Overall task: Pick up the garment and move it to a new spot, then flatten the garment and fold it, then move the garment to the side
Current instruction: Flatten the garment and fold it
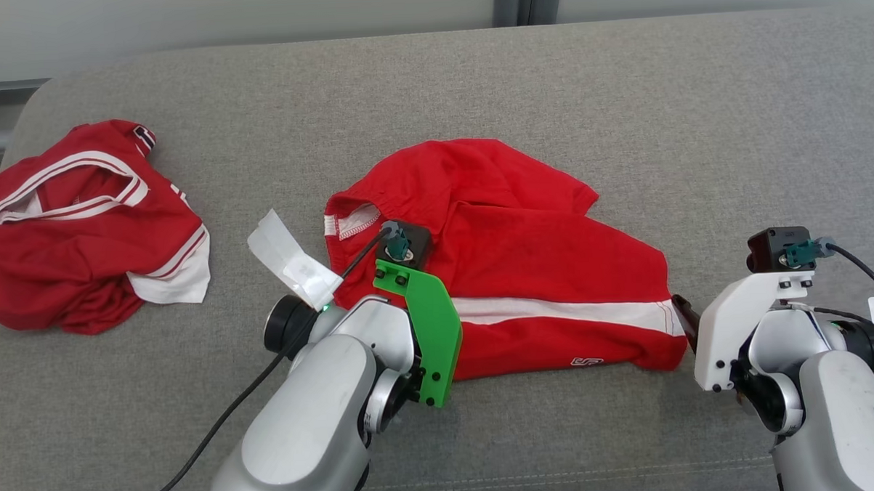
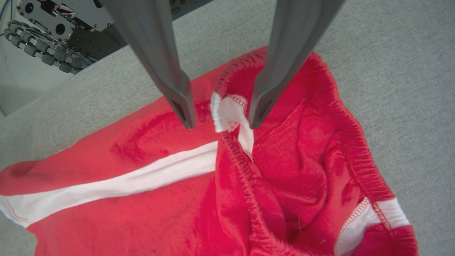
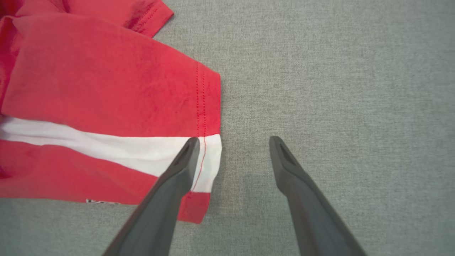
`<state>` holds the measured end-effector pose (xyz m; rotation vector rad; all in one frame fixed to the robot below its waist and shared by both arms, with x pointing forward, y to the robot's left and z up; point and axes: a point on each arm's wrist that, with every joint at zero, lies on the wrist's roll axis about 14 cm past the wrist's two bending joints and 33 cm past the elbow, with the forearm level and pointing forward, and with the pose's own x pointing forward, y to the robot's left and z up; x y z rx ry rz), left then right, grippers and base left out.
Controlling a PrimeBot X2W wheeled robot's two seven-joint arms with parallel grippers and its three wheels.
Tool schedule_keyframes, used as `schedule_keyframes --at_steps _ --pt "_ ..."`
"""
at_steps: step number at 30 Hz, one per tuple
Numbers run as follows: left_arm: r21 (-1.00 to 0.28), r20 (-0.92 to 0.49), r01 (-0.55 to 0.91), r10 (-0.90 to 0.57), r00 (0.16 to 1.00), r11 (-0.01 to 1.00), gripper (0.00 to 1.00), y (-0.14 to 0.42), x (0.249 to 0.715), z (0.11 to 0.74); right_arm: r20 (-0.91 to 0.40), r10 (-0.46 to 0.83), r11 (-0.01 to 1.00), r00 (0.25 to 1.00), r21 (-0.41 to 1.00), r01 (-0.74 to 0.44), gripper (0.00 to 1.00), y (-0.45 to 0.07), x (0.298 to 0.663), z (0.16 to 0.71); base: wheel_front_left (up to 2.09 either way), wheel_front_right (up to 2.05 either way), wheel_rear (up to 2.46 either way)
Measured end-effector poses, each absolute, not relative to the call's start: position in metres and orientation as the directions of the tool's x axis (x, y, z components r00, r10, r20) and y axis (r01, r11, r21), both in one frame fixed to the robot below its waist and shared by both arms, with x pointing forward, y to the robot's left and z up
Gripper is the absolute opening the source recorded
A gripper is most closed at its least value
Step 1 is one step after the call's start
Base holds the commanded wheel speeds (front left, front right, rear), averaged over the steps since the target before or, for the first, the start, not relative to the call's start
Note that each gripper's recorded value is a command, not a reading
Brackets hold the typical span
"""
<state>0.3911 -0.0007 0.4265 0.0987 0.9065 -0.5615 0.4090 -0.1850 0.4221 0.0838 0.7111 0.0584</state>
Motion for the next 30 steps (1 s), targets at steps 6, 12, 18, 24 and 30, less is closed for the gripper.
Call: schedule_keyframes --at_steps 6,12,18,24,30 --pt "-0.149 -0.805 0.489 -0.393 0.445 0.859 0.38 0.002 0.386 0.419 -0.663 0.096 0.994 0.742 0.103 -0.037 1.0 -0.18 0.408 0.417 0.0 0.0 0.0" --pt "-0.151 -0.824 0.481 -0.379 0.422 0.864 0.22 0.005 0.385 0.412 -0.684 0.122 0.991 0.719 0.13 -0.044 1.0 -0.174 0.41 0.41 0.0 0.0 0.0" --pt "-0.15 -0.833 0.476 -0.37 0.411 0.866 0.0 0.009 0.385 0.407 -0.72 0.154 0.986 0.677 0.159 -0.055 1.0 -0.165 0.407 0.4 0.0 0.0 0.0" --pt "-0.154 -0.833 0.47 -0.37 0.412 0.869 0.0 0.01 0.385 0.408 -0.753 0.166 0.983 0.637 0.175 -0.05 1.0 -0.164 0.402 0.391 0.0 0.0 0.0" --pt "-0.158 -0.824 0.46 -0.373 0.426 0.874 0.0 0.011 0.386 0.411 -0.759 0.176 0.981 0.626 0.184 -0.052 0.0 -0.161 0.4 0.39 0.0 0.0 0.0"
